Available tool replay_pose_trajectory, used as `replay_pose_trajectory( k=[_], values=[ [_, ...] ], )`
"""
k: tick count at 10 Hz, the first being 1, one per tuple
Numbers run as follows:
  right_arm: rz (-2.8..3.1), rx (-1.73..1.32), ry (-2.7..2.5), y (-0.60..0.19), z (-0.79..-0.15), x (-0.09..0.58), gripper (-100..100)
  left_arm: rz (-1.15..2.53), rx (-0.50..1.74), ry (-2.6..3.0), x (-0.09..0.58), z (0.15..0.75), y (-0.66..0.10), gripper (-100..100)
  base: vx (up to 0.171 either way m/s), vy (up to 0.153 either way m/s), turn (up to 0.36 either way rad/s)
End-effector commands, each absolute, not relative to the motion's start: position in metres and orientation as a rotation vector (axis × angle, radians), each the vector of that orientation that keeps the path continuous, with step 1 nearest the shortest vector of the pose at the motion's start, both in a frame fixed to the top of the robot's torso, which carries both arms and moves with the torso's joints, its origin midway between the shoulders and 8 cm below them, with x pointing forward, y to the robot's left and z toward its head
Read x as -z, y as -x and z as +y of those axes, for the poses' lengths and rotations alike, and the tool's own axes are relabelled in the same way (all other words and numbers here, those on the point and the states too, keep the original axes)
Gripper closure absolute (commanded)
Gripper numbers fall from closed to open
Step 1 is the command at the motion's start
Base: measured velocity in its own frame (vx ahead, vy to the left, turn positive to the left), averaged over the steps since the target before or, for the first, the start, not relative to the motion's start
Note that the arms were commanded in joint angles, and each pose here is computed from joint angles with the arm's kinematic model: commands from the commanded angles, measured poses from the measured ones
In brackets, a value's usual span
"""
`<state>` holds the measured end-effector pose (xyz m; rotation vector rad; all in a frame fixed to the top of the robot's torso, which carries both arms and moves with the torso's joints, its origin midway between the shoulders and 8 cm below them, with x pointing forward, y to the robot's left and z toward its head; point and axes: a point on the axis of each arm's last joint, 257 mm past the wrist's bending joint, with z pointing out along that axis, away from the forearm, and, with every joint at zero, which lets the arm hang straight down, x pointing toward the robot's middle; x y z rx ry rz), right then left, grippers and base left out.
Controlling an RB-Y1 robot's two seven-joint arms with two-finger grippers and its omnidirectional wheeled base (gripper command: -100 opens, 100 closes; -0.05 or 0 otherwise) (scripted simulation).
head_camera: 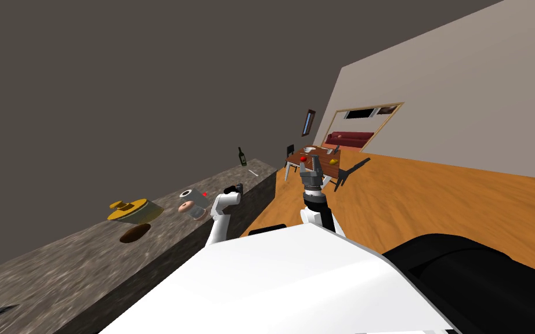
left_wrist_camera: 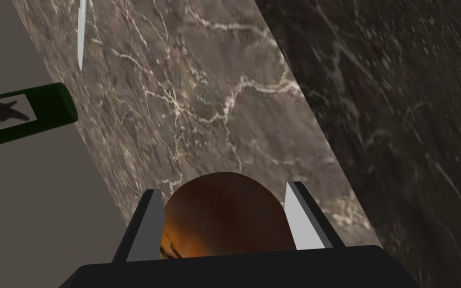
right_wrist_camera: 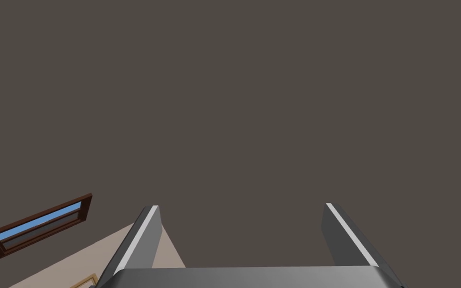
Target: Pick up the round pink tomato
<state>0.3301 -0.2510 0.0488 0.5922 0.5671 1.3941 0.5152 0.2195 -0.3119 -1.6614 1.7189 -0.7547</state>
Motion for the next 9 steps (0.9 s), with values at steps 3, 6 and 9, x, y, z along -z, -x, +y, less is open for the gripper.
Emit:
replay_pose_trajectory(
  k=[3,6,9],
  values=[
    [0.567,-1.394,-0.592,-0.33,-0.251,-0.049,0,1.723,0.755,1.657,0.307,0.212,-0.493,100,0.047,0.022,0.008],
    [0.567,-1.394,-0.592,-0.33,-0.251,-0.049,0,1.722,0.757,1.658,0.301,0.206,-0.475,100,0.039,0.013,0.008],
    [0.567,-1.394,-0.592,-0.33,-0.251,-0.049,0,1.722,0.758,1.659,0.301,0.206,-0.472,0,0.02,0.009,0.004]
  ],
)
